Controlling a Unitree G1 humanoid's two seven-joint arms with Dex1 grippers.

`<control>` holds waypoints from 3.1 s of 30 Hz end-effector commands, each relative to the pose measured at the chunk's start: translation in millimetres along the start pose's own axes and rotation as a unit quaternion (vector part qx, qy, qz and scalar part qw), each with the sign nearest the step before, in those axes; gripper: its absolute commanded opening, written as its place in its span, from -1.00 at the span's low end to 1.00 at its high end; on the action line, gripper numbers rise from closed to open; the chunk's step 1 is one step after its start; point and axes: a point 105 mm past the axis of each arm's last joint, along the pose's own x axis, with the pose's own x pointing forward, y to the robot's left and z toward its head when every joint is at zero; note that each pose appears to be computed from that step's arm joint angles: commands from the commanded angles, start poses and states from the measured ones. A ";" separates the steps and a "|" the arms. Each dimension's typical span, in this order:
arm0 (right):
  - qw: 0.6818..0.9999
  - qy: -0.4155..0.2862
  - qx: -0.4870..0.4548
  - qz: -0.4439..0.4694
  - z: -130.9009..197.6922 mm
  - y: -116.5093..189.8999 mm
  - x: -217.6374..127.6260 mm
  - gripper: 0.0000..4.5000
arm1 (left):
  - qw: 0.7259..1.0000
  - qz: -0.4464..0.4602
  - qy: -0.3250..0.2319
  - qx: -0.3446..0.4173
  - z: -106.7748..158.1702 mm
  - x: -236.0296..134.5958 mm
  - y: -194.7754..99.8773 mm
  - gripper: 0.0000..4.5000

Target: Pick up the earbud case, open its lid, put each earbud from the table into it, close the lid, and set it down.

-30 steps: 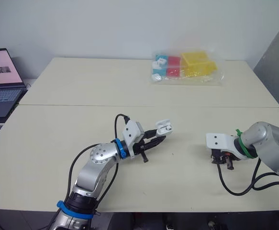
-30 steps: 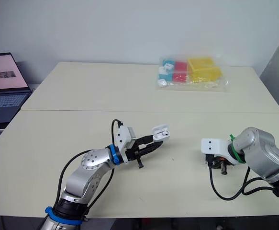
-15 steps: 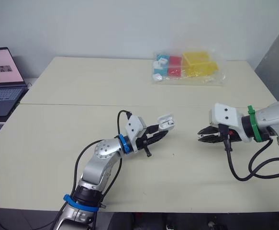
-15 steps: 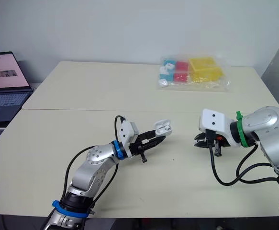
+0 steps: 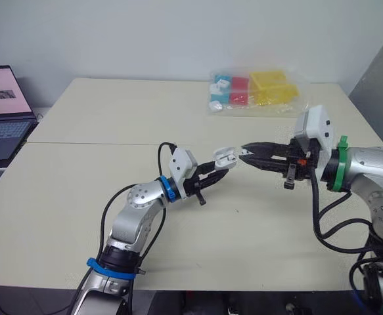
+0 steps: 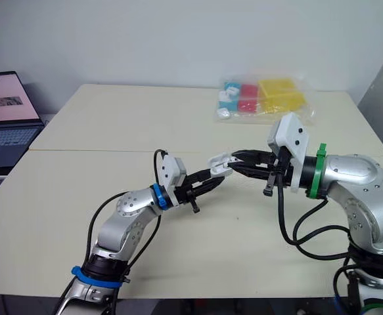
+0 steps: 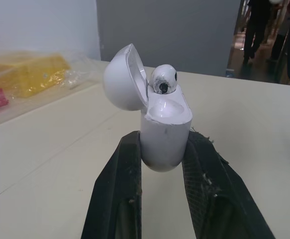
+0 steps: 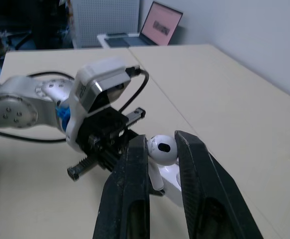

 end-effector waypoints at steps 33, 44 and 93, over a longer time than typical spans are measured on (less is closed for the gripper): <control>0.978 -0.141 -0.053 -0.143 -31.3 7.0 54.4 -0.81 | 1.000 -0.018 -0.019 0.004 25.5 0.4 1.0 -0.66; 0.980 -0.131 -0.041 -0.142 -43.0 10.5 54.2 -0.81 | 1.000 -0.016 -0.017 0.001 25.5 -1.0 1.2 -0.66; 0.990 -0.110 -0.044 -0.079 11.0 10.1 8.7 1.00 | 1.000 -0.008 -0.010 0.002 17.4 -5.8 1.7 -0.66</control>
